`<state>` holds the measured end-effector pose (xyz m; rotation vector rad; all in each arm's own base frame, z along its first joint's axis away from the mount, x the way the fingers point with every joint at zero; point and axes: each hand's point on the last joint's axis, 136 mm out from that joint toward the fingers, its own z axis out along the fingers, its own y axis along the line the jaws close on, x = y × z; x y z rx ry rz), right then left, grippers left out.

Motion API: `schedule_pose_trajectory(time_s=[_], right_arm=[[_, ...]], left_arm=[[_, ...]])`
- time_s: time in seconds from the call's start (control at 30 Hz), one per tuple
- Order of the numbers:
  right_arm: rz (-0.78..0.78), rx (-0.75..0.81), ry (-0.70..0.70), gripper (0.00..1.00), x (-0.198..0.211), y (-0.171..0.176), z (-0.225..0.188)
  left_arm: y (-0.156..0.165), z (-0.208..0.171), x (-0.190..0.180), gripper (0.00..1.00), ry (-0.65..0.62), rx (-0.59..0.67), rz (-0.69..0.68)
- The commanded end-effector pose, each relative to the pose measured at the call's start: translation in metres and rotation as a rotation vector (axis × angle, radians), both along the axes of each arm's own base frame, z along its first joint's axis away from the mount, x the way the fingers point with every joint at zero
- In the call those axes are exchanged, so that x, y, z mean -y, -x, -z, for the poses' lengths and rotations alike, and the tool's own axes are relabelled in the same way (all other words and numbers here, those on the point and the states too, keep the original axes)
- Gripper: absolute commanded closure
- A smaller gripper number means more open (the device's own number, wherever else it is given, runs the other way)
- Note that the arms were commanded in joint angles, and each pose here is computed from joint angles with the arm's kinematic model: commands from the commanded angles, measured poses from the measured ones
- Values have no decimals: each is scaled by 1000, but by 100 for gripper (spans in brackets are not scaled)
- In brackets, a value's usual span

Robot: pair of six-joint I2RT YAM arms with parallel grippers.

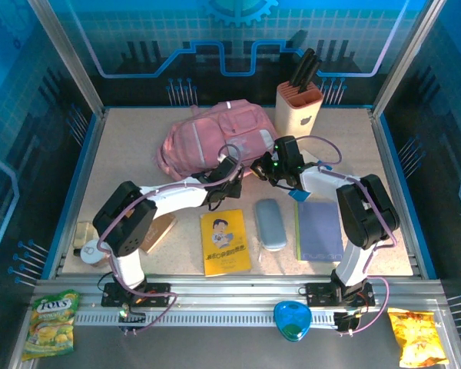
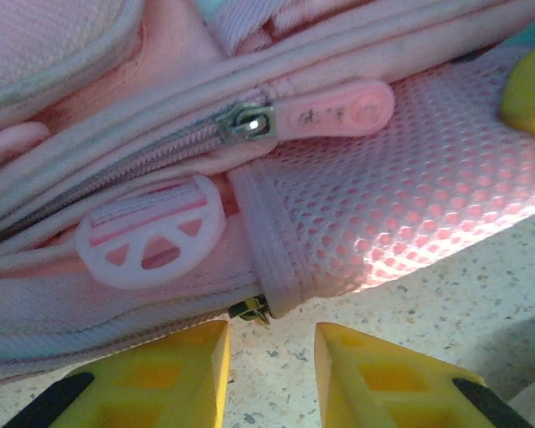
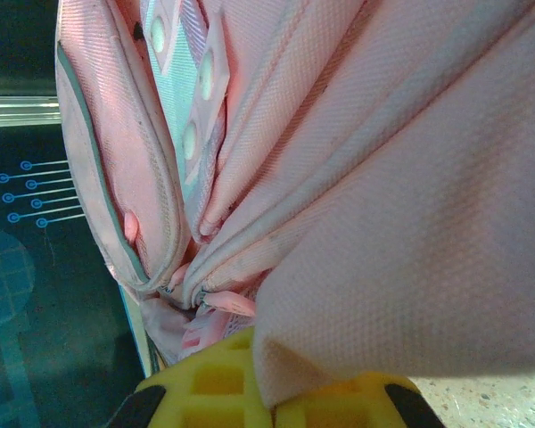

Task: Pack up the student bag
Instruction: Unzip the student bag at the top-center of the table.

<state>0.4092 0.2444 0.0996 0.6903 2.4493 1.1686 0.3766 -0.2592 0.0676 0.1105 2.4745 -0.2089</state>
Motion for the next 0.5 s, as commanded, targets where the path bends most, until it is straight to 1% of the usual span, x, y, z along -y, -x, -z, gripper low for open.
schedule_pose_trajectory(time_s=[0.0,0.3,0.47], right_arm=[[-54,124,-103,100,-20,-7,-54],[-56,124,-106,100,-20,-6,-55],[-55,123,-102,100,-19,-6,-54]], left_arm=[[-9,-3,-1,69,-48,14,-12],[-20,0,-3,74,-92,34,-36],[-19,-1,-8,79,-114,43,-48]])
